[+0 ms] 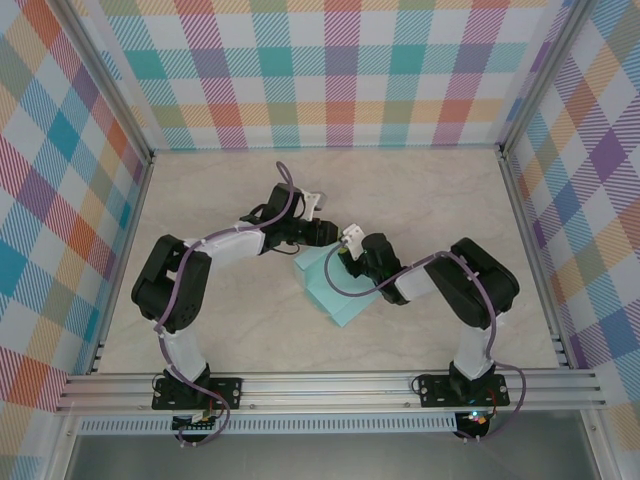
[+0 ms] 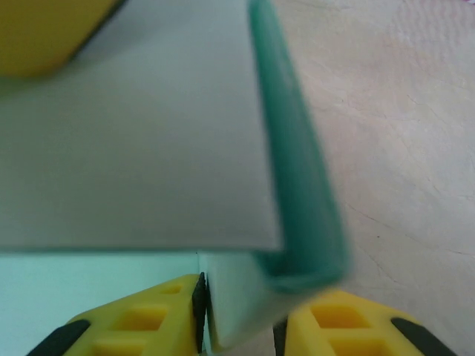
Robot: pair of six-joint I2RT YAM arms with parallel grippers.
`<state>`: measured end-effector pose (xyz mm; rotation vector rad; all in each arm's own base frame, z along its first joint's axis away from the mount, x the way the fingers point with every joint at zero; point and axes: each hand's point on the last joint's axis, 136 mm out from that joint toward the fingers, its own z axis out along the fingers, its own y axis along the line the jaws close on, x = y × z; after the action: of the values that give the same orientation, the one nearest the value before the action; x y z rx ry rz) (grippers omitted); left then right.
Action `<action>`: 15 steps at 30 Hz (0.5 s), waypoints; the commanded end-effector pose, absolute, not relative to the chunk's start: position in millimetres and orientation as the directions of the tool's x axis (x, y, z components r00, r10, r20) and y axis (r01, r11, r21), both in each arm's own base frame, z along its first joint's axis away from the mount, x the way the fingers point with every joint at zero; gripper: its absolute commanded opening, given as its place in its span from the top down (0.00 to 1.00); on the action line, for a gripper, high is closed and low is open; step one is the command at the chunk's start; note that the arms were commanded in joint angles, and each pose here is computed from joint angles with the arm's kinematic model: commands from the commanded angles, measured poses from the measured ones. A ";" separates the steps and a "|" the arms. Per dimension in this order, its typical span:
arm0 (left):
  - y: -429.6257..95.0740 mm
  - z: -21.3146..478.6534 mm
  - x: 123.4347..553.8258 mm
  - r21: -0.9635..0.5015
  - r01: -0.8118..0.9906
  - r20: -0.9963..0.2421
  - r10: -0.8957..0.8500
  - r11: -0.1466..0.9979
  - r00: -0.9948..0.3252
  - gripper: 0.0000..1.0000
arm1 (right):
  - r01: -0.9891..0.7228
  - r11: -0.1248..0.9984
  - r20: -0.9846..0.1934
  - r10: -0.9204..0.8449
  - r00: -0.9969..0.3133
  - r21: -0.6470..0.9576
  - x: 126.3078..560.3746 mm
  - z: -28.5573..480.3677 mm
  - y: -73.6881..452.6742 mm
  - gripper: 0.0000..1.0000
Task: Fold the paper box
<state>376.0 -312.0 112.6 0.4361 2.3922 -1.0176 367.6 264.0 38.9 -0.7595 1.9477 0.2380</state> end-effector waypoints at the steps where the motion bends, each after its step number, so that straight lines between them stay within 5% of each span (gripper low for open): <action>1: -309.1 87.9 368.3 -0.571 0.423 -0.492 0.119 0.704 -0.862 0.58 | -0.556 0.812 -0.872 -0.393 -0.292 -0.179 380.3 47.0 273.4 0.72; 15: -313.5 70.7 366.2 -0.629 0.347 -0.420 0.072 0.696 -0.905 0.62 | -0.287 0.919 -0.854 -0.367 -0.369 -0.270 406.0 40.6 243.0 0.80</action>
<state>396.4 -307.8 112.4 0.3512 2.3578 -1.0020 392.0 262.1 45.2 -0.5672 1.9604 0.0819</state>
